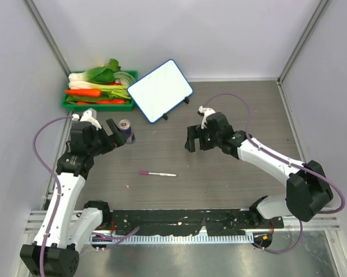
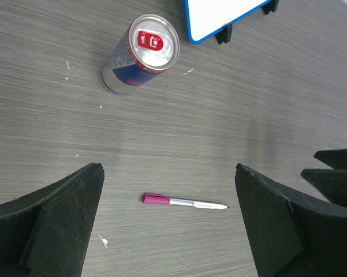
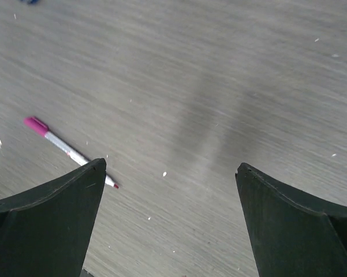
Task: Write a sentence on the whiteboard
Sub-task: Pick up the whiteboard marker at the center of the board.
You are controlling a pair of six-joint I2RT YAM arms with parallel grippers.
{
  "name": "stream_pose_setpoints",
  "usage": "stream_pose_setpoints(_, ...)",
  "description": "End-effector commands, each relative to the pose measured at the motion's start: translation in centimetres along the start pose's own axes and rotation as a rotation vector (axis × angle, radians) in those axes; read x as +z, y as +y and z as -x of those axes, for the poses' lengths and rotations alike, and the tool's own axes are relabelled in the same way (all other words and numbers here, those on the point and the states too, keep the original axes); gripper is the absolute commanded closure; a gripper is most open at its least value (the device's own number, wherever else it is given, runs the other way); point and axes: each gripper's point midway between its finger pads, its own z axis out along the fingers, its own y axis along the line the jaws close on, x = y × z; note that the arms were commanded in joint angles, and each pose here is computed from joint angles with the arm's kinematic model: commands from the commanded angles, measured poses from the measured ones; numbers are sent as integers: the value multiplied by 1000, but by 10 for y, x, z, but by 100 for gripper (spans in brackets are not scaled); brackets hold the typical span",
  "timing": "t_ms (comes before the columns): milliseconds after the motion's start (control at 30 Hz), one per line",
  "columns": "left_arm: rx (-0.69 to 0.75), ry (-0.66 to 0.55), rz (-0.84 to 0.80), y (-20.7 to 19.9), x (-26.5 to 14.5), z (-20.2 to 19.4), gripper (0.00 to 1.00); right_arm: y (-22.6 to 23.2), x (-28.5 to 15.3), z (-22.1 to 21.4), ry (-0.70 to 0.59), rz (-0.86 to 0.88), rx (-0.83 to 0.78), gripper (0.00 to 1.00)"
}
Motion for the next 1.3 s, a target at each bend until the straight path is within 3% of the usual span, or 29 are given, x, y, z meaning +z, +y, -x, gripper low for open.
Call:
stream_pose_setpoints(0, 59, -105, -48, -18, -26, 32, 0, 20, -2, 12, -20, 14, -98, 1)
stream_pose_setpoints(433, 80, -250, -240, -70, -77, 73, 0, 110, 12, -16, 81, 223, -400, 3)
stream_pose_setpoints(767, 102, -370, -469, -126, -137, 107, 0, 166, 41, -44, 180, 291, -597, 15)
stream_pose_setpoints(1067, 113, -403, -524, -140, -152, 117, 0, 204, 81, -101, 295, 292, -769, 28)
stream_pose_setpoints(1267, 103, -383, -515, -135, -141, 112, 0, 184, 106, -119, 341, 147, -846, 34)
